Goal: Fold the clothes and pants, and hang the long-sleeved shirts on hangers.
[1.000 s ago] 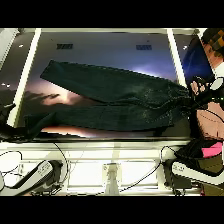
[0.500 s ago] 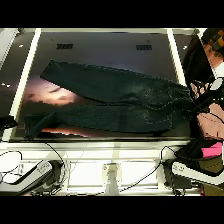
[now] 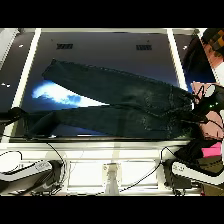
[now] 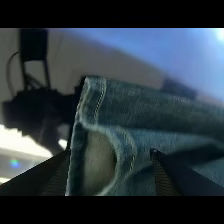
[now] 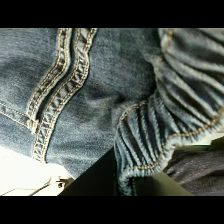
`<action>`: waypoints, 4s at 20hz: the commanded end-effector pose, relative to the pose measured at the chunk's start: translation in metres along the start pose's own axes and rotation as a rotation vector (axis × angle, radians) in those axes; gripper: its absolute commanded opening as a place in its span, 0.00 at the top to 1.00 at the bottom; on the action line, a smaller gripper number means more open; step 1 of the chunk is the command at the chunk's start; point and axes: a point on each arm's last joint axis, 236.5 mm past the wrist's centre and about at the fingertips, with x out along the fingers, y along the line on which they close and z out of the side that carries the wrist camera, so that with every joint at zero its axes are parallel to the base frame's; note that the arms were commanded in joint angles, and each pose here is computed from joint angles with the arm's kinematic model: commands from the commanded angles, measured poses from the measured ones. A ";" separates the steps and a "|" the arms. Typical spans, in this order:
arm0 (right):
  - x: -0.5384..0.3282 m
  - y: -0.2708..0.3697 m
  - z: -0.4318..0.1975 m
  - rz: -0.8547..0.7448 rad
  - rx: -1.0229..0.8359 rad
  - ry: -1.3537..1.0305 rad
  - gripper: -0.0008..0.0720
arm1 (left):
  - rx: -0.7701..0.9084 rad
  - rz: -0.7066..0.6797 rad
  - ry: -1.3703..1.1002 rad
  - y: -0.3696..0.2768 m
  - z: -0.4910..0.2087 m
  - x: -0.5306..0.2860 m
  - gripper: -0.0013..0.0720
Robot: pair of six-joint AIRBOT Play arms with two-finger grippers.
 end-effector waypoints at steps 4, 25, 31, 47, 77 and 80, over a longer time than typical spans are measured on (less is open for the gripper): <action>0.016 0.007 -0.005 0.027 0.006 0.022 0.94 | -0.096 -0.074 -0.056 -0.003 0.018 0.026 0.18; 0.012 0.017 -0.001 0.066 0.014 -0.012 0.94 | 0.139 -0.016 0.085 0.015 -0.016 0.033 0.19; 0.012 0.020 -0.001 0.078 0.015 -0.014 0.94 | 0.097 -0.096 0.074 0.005 -0.014 0.053 0.47; 0.004 0.036 0.004 0.143 -0.013 -0.060 0.94 | 0.178 -0.134 -0.505 -0.027 0.165 -0.054 0.94; 0.018 0.018 -0.031 0.053 0.133 0.045 0.40 | 0.211 0.051 -0.447 0.017 0.152 -0.055 0.03; 0.018 0.015 -0.028 0.041 0.128 0.031 0.40 | 0.122 0.096 -0.327 0.045 0.121 -0.051 0.03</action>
